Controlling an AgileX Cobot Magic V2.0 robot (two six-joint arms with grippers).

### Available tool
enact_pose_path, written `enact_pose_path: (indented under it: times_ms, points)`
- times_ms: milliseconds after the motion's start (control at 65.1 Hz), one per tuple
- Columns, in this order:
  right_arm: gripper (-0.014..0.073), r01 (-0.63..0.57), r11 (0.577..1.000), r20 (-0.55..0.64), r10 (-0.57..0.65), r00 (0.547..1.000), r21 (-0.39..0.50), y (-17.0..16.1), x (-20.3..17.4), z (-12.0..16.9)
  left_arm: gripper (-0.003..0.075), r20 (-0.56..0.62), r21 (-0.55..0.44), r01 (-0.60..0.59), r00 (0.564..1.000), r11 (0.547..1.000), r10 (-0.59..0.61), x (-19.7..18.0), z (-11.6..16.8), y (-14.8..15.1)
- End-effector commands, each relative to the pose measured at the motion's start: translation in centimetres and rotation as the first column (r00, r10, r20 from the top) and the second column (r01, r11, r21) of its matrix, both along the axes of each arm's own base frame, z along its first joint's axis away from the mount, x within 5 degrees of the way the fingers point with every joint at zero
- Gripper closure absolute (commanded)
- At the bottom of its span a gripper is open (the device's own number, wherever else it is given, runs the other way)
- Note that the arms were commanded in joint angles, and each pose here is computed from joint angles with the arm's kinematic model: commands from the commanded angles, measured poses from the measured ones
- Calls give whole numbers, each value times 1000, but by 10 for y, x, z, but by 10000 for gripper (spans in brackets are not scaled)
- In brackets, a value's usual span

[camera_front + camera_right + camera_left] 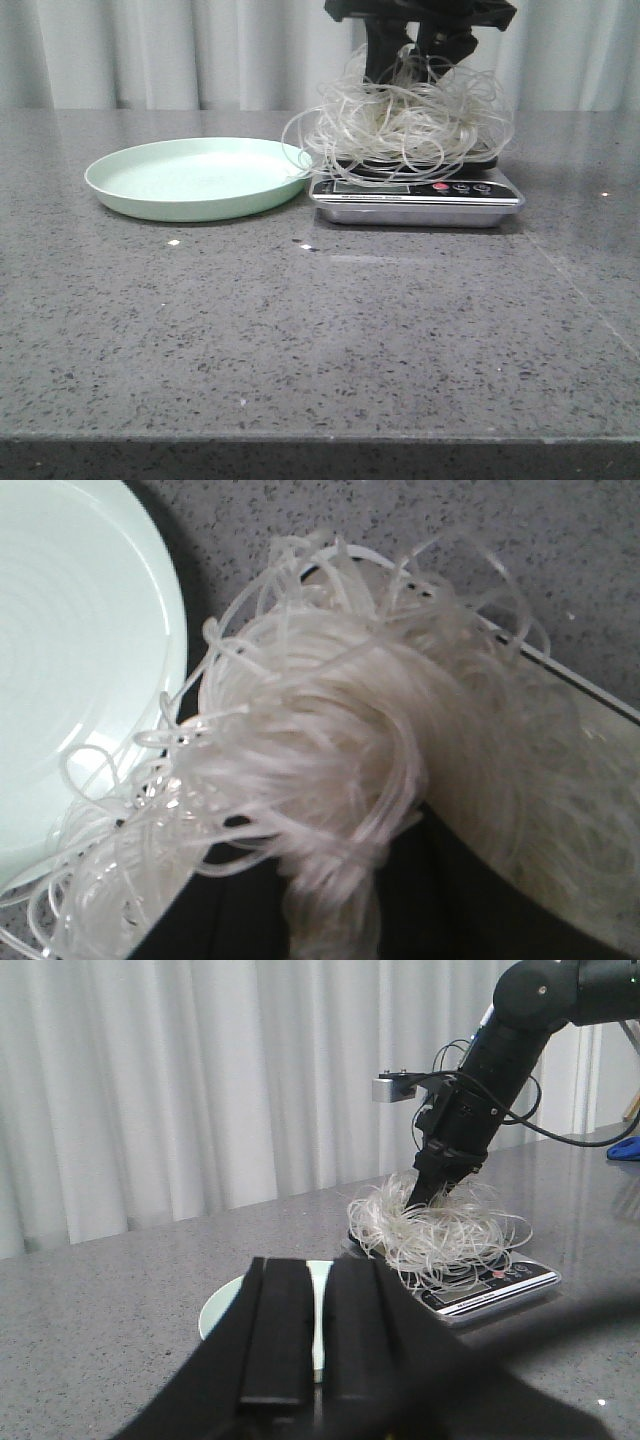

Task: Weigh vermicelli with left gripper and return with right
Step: 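Lower the right gripper onto the vermicelli on the scale and close it, then lift the vermicelli with the right gripper and carry it over the plate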

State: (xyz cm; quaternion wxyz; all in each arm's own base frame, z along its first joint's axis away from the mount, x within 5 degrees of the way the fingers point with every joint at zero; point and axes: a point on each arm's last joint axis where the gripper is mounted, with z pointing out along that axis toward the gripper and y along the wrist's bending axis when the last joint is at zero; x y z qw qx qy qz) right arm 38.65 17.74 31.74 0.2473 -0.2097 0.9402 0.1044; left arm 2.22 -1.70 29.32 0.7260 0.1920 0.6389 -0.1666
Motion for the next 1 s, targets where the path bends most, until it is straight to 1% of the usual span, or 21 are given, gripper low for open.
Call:
enact_pose_path:
  times_ms: [0,31,108,123,138,215,230,276,369,476,491,522,660,676,691,753,814,860,952,968,983]
  points:
    - [430,-18,999,17,18,1000,45,-1,-11,39,574,89,-60,-11,996,998,16,-4,15,3]
    - [430,-22,998,23,21,1000,62,0,-11,45,574,89,-60,-11,996,998,16,-4,15,3]
    - [430,-46,987,63,36,997,157,7,-15,70,574,89,-60,-11,996,998,16,-4,15,3]
    - [430,-48,985,60,38,997,163,8,-15,70,574,89,-60,-11,996,998,16,-4,15,3]
    - [430,-60,978,80,45,996,200,11,-17,79,574,89,-60,-11,996,998,16,-4,15,3]
    - [430,-99,952,119,66,991,290,24,-22,95,574,89,-60,-11,996,998,16,-4,15,3]
    - [430,-99,952,119,66,991,290,24,-22,95,574,89,-60,-11,996,998,16,-4,15,3]
    - [430,-128,936,155,81,985,327,34,-26,104,574,89,-60,-11,996,998,16,-4,15,3]
    - [430,-172,919,207,103,973,354,53,-31,110,574,89,-60,-11,996,998,16,-4,15,3]
    - [430,-207,907,225,130,966,366,76,-33,102,574,89,-60,-11,996,998,16,-4,15,3]
    - [430,-210,908,217,137,967,362,82,-30,95,574,89,-60,-11,996,998,16,-4,15,3]
    - [430,-215,907,214,144,966,362,86,-31,92,574,89,-60,-11,996,998,16,-4,15,3]
    - [426,-206,923,126,174,977,325,102,-18,55,574,89,-60,-11,996,998,16,-4,15,3]
    - [426,-206,923,126,174,977,325,102,-18,55,574,89,-60,-11,996,998,16,-4,15,3]
    - [426,-202,926,107,176,978,318,105,-14,46,574,89,-60,-11,996,998,16,-4,15,3]
    - [424,-197,931,84,180,980,308,107,-11,37,574,89,-60,-11,996,998,16,-4,15,3]
    - [387,-192,934,65,181,981,301,110,-7,27,574,89,-60,-11,996,998,16,-4,15,3]
    - [334,-191,935,59,182,982,298,110,-6,24,574,87,-59,-11,996,998,16,-4,15,3]
    - [160,-191,935,63,181,982,300,110,-6,25,574,85,-58,-11,996,998,16,-4,15,3]
    - [147,-191,935,63,181,982,300,110,-6,25,574,85,-58,-11,996,998,16,-4,15,3]
    - [110,-192,934,67,180,981,300,110,-7,27,574,85,-58,-11,996,998,16,-4,15,3]
